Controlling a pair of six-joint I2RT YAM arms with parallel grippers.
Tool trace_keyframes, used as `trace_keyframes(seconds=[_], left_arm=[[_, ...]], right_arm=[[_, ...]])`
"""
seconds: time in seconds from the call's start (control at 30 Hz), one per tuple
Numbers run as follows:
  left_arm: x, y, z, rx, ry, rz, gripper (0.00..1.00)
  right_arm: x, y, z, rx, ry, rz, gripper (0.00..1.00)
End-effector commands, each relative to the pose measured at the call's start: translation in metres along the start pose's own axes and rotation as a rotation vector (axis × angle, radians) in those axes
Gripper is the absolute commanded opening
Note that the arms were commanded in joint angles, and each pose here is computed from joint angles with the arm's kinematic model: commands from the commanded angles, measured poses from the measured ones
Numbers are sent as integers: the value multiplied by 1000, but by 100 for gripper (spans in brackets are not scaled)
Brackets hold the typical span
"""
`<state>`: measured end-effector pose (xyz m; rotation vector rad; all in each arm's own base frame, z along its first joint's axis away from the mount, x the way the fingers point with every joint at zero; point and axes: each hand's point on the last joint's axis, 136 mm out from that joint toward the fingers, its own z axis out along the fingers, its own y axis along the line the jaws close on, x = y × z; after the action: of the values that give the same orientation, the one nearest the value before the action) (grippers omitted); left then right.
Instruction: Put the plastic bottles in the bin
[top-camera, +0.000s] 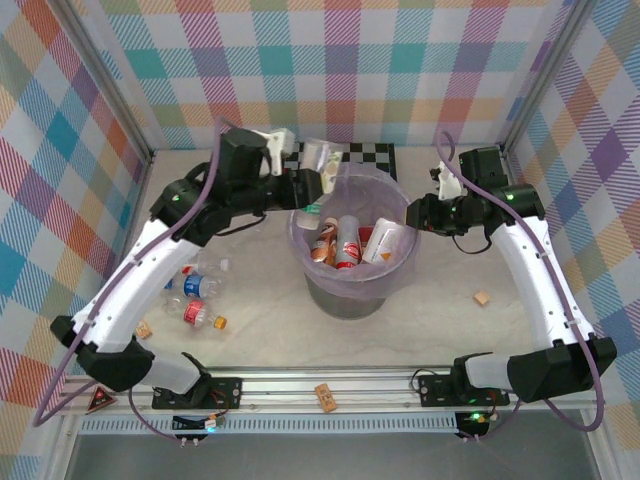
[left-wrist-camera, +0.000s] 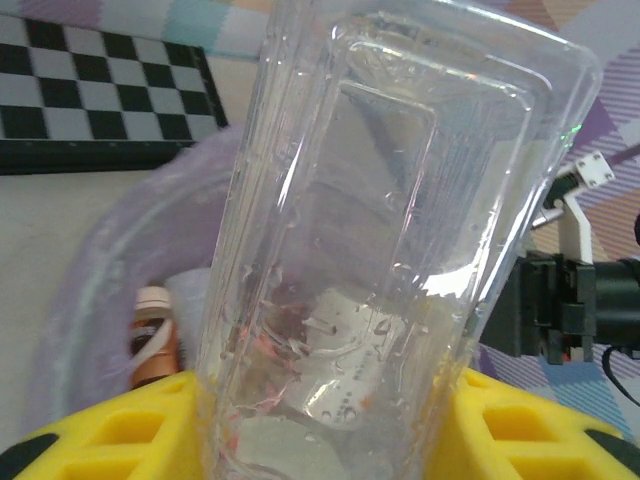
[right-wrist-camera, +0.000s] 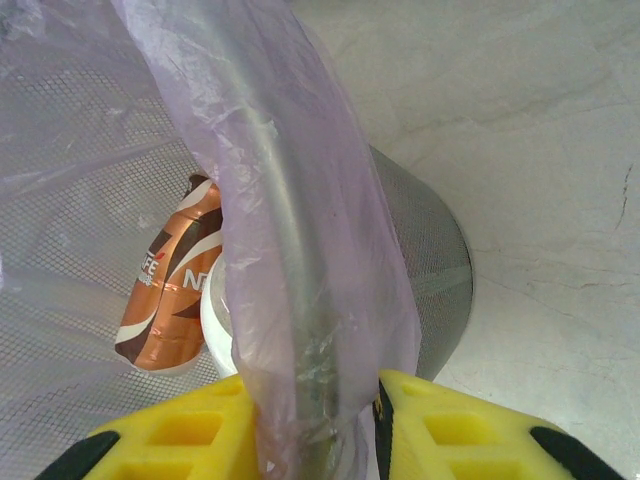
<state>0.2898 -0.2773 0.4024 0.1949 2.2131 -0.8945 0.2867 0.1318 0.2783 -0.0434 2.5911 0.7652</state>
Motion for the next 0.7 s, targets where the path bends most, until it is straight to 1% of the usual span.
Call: trace_keyframes(seconds=[0.0,0.13,0.37,0.43,0.6,0.67], left_arm=[[2,-20,15,37,18,31,31],[19,-18,40,10,80,41,31],[62,12,79,-69,186,-4,31],[69,28,89,-139,207,4,31],[87,51,109,-229,275,17,34],[95,64,113,-287,296,25,36]], right_arm=[[-3,2,4,-24,5,7,33],[-3,2,5,-23,9,9,33],[-2,1,7,-23,15,10,33],[-3,0,8,-24,15,11,33],[-3,0,8,-17,16,6,33],[-3,-1,7,-14,14,5,33]])
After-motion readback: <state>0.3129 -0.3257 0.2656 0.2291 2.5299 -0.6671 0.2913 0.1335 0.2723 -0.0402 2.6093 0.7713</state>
